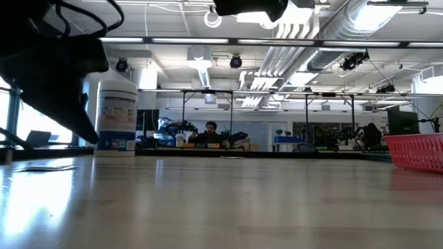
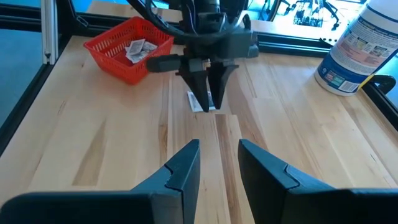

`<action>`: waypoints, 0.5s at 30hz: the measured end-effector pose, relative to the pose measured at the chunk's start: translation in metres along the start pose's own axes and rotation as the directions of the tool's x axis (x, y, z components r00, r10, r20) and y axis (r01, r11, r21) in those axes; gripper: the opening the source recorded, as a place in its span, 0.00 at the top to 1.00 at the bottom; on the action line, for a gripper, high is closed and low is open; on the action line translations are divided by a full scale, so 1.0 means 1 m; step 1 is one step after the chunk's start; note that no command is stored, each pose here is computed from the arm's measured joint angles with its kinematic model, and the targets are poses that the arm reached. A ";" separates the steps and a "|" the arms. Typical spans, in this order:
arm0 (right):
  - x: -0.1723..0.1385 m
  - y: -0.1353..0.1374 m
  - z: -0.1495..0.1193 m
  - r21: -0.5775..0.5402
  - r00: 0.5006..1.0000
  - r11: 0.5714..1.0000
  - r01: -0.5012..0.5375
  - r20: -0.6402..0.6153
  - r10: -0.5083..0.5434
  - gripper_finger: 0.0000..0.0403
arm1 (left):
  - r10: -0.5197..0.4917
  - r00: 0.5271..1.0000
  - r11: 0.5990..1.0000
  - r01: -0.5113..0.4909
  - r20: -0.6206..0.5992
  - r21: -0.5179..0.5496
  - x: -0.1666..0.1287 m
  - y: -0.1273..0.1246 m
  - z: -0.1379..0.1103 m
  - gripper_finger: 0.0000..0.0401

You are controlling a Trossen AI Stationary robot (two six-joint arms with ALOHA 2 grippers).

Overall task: Pick & Place First Aid Supplies
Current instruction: Put the towelette pack into the right red bin

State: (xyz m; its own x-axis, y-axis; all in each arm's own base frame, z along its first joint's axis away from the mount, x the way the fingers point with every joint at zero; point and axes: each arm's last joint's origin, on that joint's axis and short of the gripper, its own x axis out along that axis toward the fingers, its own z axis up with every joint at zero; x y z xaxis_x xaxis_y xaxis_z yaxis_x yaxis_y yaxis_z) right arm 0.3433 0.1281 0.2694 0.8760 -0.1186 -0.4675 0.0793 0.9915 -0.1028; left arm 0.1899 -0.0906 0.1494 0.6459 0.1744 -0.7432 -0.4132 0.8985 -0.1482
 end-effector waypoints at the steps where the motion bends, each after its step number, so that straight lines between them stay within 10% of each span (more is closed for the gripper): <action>1: 0.000 0.000 0.000 0.000 1.000 1.000 0.000 0.000 0.000 0.74 | -0.002 1.000 1.000 0.002 0.002 0.014 -0.002 -0.002 0.003 0.75; 9: 0.000 0.000 0.000 0.000 1.000 1.000 -0.007 -0.001 0.007 0.74 | -0.006 0.999 1.000 0.007 -0.036 0.018 -0.022 -0.015 0.027 0.75; 15: 0.000 0.000 0.000 0.004 1.000 1.000 -0.007 -0.004 0.007 0.74 | 0.071 0.996 0.971 -0.081 -0.052 -0.227 -0.018 -0.007 0.028 0.75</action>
State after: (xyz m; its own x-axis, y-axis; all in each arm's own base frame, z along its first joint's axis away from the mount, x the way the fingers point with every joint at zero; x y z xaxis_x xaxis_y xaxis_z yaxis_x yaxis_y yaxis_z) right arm 0.3432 0.1283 0.2691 0.8745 -0.1122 -0.4718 0.0753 0.9925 -0.0963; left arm 0.1993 -0.0887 0.1819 0.5811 0.2165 -0.7845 -0.5988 0.7666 -0.2320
